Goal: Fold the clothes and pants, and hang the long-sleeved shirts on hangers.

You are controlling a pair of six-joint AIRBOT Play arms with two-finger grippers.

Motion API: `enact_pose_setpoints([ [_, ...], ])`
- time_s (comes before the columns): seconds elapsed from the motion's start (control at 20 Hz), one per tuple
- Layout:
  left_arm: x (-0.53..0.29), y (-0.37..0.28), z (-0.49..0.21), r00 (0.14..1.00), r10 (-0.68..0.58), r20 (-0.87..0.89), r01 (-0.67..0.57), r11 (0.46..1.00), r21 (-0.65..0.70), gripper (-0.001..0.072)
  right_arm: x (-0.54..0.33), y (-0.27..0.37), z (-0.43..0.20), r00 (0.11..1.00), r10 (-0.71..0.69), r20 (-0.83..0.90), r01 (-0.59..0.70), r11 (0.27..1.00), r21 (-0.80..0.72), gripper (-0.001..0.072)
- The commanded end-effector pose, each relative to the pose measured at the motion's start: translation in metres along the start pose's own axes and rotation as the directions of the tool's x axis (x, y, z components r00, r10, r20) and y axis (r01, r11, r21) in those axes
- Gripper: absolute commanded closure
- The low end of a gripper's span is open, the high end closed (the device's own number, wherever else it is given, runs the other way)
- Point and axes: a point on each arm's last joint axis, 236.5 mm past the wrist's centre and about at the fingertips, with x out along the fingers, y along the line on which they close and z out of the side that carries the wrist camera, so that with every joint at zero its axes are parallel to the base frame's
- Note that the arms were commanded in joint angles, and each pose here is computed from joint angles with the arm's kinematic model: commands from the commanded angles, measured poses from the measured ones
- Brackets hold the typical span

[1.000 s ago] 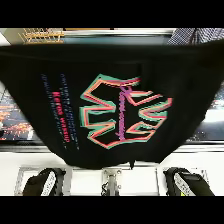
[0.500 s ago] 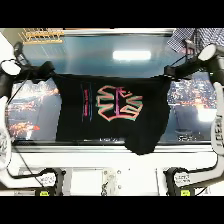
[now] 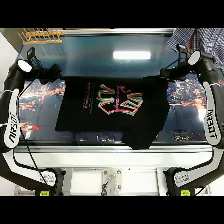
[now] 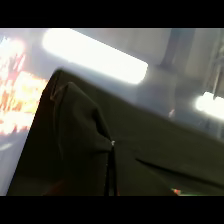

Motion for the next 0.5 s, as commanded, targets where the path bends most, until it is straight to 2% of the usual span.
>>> enact_pose_setpoints([
  [0.0, 0.005, 0.024, -0.041, 0.997, 0.038, -0.064, -0.040, 0.999, -0.021, 0.0701, 0.011, -0.010, -0.036, 0.996, -0.051, -0.068, 0.050, 0.998, -0.025, 0.0703],
  [0.2, 0.019, 0.052, -0.096, 0.987, 0.077, -0.144, -0.086, 0.994, -0.060, 0.0701, 0.036, -0.019, -0.090, 0.982, -0.058, -0.178, 0.059, 0.998, -0.002, 0.0702],
  [0.4, 0.032, 0.071, -0.130, 0.976, 0.100, -0.195, -0.120, 0.988, -0.094, 0.0701, 0.051, -0.021, -0.114, 0.974, -0.045, -0.221, 0.051, 0.998, 0.024, 0.0701],
  [0.45, 0.033, 0.073, -0.133, 0.975, 0.102, -0.199, -0.123, 0.988, -0.096, 0.0637, 0.051, -0.021, -0.115, 0.974, -0.044, -0.224, 0.051, 0.998, 0.025, 0.0697],
])
